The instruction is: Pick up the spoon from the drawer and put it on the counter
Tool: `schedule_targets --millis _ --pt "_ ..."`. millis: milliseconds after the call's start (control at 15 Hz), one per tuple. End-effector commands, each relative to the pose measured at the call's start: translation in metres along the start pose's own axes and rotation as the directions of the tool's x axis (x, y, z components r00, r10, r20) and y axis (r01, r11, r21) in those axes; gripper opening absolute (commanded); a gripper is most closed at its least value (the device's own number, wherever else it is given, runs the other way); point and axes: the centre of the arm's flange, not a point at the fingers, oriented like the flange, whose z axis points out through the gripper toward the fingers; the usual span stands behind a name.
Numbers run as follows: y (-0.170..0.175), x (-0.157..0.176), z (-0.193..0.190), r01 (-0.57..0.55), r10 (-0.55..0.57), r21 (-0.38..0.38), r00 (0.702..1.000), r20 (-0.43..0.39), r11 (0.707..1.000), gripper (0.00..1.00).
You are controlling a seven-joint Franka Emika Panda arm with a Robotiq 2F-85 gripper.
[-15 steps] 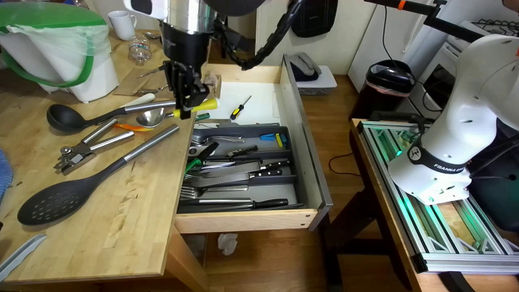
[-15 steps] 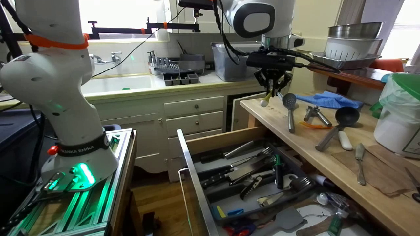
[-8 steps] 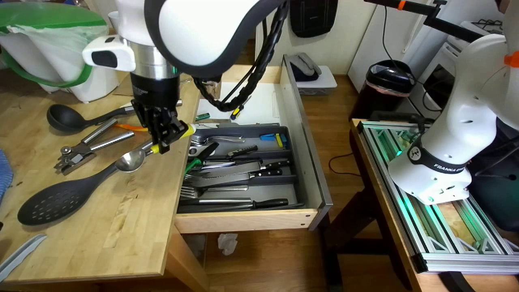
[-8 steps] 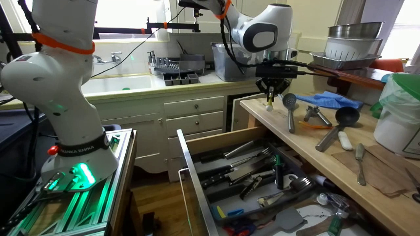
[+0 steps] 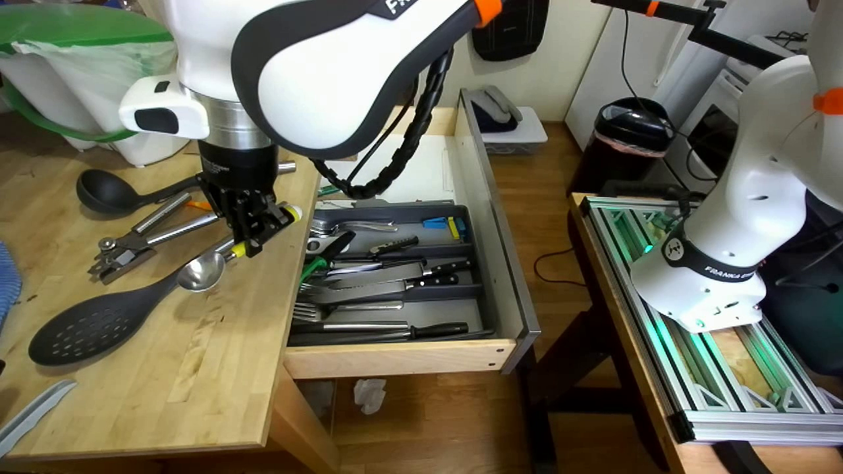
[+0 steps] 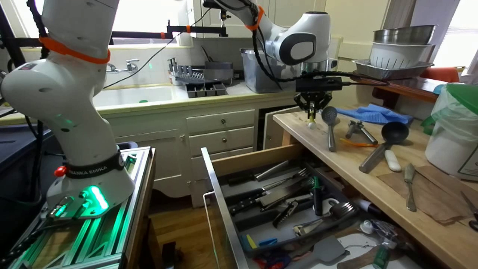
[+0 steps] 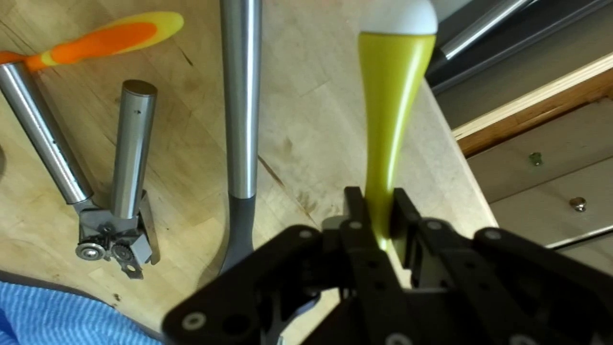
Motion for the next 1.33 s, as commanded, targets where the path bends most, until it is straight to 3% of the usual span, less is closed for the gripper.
schedule_targets --millis 0,533,1267 --pt "0.010 0.003 0.006 0.013 -0.013 -0.024 1.000 0.001 1.000 0.04" --pt "0.020 0.026 0.033 0.085 -0.085 -0.020 0.996 -0.036 0.996 0.04" --pt "0.027 0.032 0.073 0.160 -0.160 0.000 0.986 -0.047 0.987 0.04"
